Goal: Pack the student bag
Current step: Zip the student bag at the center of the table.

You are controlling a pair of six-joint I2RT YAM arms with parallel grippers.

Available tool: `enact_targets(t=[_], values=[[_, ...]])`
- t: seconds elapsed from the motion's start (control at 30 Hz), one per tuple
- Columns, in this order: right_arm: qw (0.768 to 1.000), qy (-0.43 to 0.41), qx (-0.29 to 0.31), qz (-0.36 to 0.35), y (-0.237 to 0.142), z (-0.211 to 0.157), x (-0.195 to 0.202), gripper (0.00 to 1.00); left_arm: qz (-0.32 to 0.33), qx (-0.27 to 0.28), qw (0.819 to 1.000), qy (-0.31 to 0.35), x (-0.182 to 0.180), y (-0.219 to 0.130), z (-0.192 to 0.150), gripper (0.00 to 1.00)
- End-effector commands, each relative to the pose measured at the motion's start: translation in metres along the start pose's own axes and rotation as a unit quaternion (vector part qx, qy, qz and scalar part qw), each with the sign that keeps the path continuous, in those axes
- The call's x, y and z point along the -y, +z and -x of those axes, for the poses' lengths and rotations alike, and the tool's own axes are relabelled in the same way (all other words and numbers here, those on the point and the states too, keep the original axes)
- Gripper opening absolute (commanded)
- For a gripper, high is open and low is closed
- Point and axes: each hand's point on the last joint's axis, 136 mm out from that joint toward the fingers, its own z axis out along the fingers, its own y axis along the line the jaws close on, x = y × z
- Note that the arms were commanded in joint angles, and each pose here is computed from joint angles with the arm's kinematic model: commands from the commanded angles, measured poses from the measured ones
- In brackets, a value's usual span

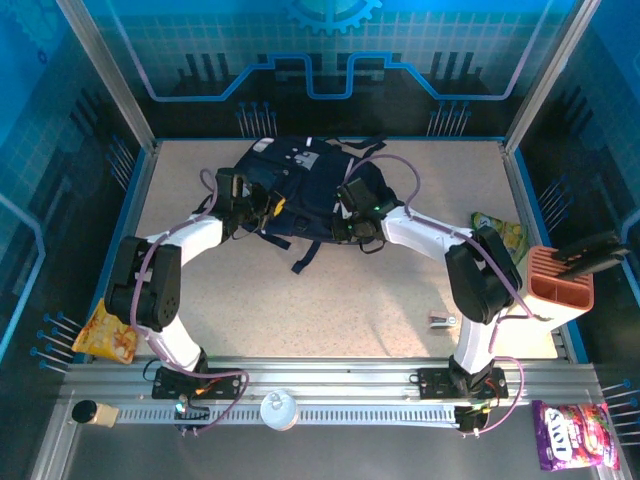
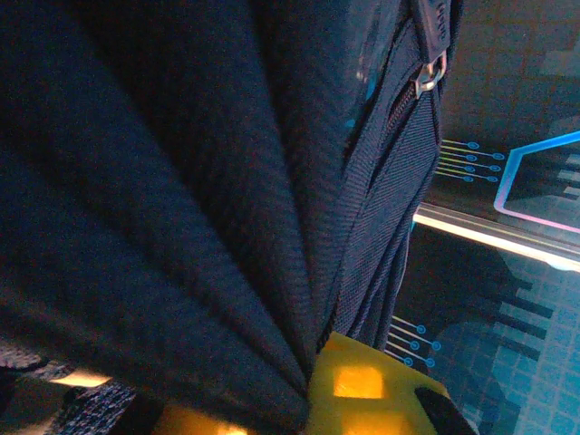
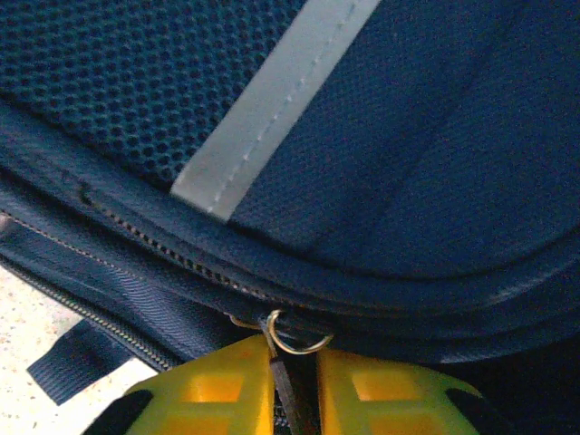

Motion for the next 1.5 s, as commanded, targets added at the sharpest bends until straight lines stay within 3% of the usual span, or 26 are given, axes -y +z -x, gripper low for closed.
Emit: enact_targets(t=[0.0,0.2,0.3,0.4,0.57,0.7,0.9,1.03,1.3,1.47], values=[[0.999,-0.011,0.008,-0.048,0.0,0.009,0.015,0.12,-0.015,0.028,0.999,0.025,0.016,-0.006,0.02,0.0],[0.986,-0.003,0.057,-0.156,-0.026,0.02,0.064,0.03,-0.004,0.044,0.999,0.027,0.008,-0.012,0.034,0.0],[0.982,0.003,0.073,-0.173,-0.037,0.026,0.08,0.02,0.007,0.044,0.998,0.041,0.004,-0.013,0.041,0.0],[0.982,-0.03,0.077,-0.167,-0.044,0.035,0.07,0.0,0.02,0.037,0.997,0.063,0.003,-0.009,0.044,0.0],[0.985,-0.105,0.086,-0.105,-0.058,0.037,0.022,0.0,0.032,0.028,0.996,0.083,0.0,-0.002,0.048,0.02],[0.986,-0.144,0.081,-0.017,-0.077,0.019,-0.022,0.0,0.043,0.013,0.993,0.113,0.001,0.006,0.052,0.08],[0.977,-0.143,0.087,0.131,-0.101,0.001,-0.083,0.0,0.057,-0.013,0.989,0.138,0.004,0.026,0.062,0.15],[0.974,-0.138,0.087,0.159,-0.095,0.002,-0.107,0.0,0.049,-0.011,0.989,0.141,0.016,0.034,0.073,0.23],[0.972,-0.115,0.081,0.19,-0.073,0.01,-0.138,0.0,0.045,0.057,0.992,0.106,0.009,-0.018,0.085,0.48],[0.97,-0.112,0.077,0.203,-0.068,0.013,-0.148,0.0,0.02,0.056,0.996,0.072,-0.003,-0.052,0.056,0.52]])
